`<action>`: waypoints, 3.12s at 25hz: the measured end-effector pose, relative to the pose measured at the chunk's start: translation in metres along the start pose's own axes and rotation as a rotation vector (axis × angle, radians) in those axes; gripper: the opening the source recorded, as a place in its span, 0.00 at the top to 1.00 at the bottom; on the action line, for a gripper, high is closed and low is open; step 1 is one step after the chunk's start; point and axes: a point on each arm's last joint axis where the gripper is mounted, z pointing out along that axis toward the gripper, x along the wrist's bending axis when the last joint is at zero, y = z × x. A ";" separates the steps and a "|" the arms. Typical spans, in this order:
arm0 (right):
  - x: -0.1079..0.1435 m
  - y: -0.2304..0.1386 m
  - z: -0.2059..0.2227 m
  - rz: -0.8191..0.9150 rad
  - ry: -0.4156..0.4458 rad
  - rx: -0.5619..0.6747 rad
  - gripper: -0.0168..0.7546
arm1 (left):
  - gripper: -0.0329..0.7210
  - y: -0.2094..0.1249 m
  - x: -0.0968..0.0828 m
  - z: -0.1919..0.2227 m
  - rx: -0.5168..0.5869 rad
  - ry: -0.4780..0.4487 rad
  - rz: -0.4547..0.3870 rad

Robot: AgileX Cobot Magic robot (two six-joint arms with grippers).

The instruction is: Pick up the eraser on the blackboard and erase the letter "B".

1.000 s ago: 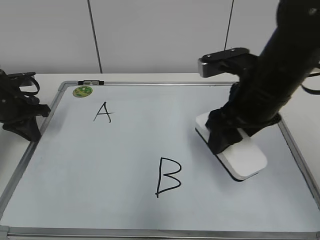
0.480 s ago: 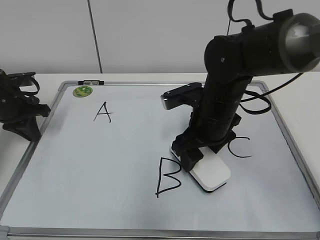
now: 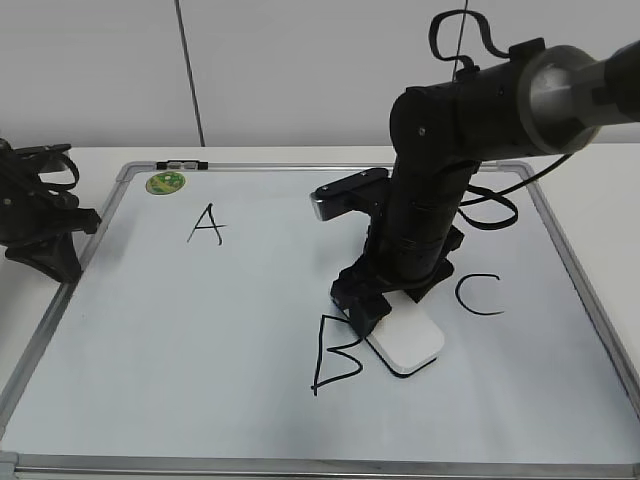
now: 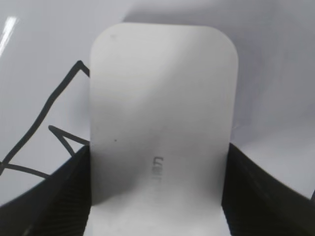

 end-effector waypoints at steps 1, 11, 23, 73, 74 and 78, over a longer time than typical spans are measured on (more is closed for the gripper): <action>0.000 0.000 0.000 0.000 0.000 -0.002 0.27 | 0.94 0.000 0.000 0.000 0.000 0.000 0.000; 0.000 0.002 0.005 0.001 0.004 0.007 0.27 | 0.94 0.000 0.000 0.000 0.000 0.000 0.000; 0.030 0.006 0.008 -0.077 0.014 0.001 0.27 | 0.94 0.000 0.000 0.000 0.000 0.000 0.000; -0.004 0.033 -0.056 -0.127 -0.182 -0.096 0.27 | 0.94 0.000 0.000 0.000 0.000 0.000 -0.002; -0.006 0.033 -0.062 -0.121 -0.184 -0.099 0.27 | 0.94 0.000 0.000 0.000 0.000 0.000 -0.002; -0.027 0.026 -0.074 -0.060 -0.187 -0.078 0.27 | 0.94 0.000 0.000 0.000 0.000 0.001 -0.001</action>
